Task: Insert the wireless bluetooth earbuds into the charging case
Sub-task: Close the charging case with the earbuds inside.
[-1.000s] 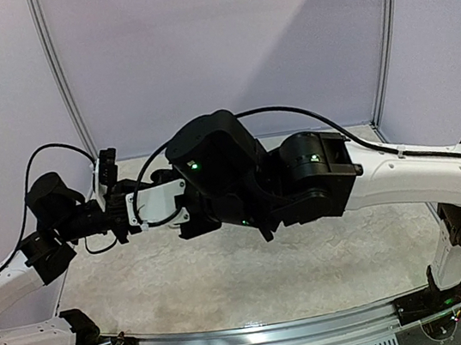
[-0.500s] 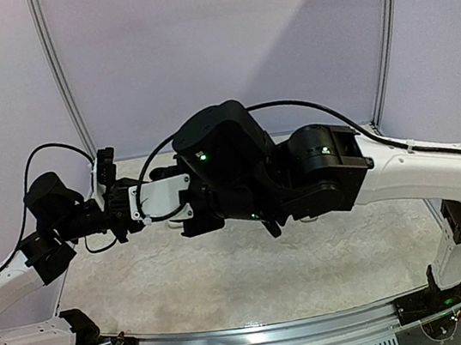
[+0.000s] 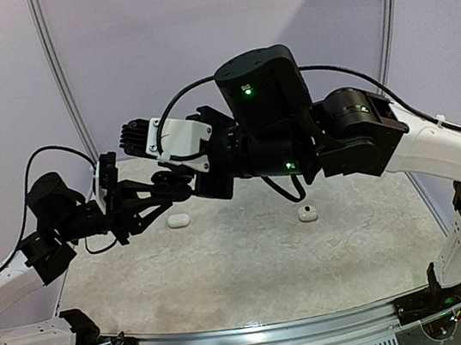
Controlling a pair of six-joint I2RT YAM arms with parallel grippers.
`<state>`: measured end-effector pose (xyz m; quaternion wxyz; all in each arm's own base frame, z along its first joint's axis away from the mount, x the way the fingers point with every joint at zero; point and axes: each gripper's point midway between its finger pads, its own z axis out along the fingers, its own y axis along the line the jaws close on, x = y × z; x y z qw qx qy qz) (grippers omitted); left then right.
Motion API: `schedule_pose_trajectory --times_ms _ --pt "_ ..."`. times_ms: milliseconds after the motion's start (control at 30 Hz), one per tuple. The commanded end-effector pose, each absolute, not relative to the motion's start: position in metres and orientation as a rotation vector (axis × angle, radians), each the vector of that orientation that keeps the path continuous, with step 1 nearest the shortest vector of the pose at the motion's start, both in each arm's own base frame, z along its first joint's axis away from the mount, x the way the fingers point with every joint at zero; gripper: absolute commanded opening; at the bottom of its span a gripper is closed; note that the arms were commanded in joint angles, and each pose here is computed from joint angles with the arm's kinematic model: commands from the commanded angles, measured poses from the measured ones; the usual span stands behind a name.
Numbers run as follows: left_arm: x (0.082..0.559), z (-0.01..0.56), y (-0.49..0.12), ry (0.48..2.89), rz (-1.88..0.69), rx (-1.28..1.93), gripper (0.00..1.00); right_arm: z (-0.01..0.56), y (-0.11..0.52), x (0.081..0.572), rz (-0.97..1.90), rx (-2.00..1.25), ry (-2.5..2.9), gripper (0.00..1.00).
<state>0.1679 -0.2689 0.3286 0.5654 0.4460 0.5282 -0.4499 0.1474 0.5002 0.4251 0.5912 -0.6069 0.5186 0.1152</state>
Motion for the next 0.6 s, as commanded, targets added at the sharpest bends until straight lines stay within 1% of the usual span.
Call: schedule_pose_trajectory --times_ms 0,567 --pt "0.160 0.335 -0.271 1.209 -1.062 1.079 0.00 0.412 0.513 0.148 0.324 -1.441 1.236 0.10" --pt "0.160 0.335 -0.271 1.203 -1.057 1.082 0.00 0.376 0.523 0.164 0.371 -1.487 1.338 0.09"
